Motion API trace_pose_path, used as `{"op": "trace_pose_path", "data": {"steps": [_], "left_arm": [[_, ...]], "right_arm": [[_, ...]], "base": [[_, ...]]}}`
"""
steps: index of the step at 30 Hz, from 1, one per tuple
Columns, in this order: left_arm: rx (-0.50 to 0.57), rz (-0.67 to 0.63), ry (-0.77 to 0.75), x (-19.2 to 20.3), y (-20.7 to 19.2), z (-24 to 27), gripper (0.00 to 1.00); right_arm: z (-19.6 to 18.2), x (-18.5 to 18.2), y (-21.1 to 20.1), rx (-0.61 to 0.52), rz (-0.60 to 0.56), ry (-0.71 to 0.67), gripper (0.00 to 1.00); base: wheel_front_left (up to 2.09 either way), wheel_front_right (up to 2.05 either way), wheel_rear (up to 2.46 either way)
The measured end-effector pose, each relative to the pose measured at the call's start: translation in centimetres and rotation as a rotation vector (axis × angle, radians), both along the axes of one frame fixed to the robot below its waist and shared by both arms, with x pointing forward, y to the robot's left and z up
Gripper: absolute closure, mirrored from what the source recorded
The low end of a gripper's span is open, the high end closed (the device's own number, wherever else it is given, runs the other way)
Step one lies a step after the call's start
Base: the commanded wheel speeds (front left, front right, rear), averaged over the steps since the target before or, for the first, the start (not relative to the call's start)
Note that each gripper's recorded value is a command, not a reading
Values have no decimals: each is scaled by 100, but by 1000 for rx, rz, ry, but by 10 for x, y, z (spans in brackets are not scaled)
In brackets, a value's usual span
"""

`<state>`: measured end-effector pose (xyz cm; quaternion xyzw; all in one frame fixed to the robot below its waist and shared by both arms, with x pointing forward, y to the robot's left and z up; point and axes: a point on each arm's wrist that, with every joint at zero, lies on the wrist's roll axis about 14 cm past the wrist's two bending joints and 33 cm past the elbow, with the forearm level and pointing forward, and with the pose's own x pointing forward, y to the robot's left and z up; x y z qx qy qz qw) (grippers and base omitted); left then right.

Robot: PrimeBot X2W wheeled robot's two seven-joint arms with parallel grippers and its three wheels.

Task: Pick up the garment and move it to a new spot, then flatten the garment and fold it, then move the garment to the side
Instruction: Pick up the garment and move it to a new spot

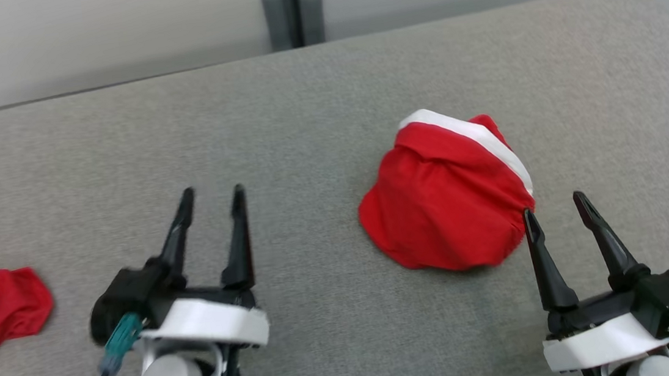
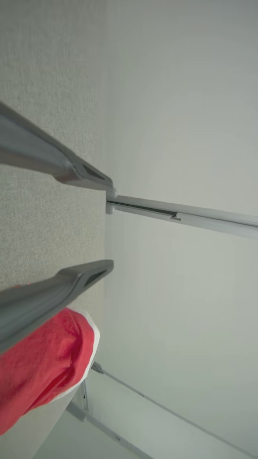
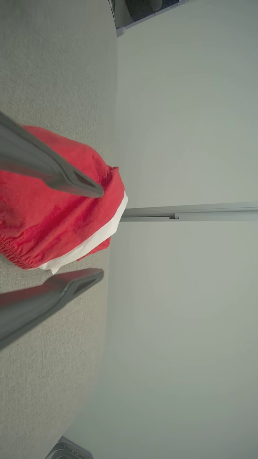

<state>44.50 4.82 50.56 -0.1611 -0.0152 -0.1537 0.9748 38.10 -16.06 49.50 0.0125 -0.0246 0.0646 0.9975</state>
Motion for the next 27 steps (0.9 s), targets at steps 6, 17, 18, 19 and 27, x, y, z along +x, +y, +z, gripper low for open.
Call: {"op": "trace_pose_path", "data": {"steps": [6, 17, 18, 19, 27], "left_arm": [[99, 175, -63, -44, 60, 13, 0], [188, 247, -85, -98, 85, 16, 0], [186, 245, -79, -100, 84, 15, 0], [184, 244, -73, -100, 84, 13, 0], [196, 252, -40, -102, 85, 2, 0]], "right_arm": [[3, -14, 9, 14, 24, -8, 0], [7, -39, 22, -8, 64, -23, 0], [7, -39, 24, -8, 68, -21, 0], [6, -40, 25, -11, 71, -20, 0], [8, -40, 24, -7, 69, -24, 0]], "base": [[0, 0, 0], [0, 0, 0], [0, 0, 0], [0, 0, 0], [0, 0, 0]]}}
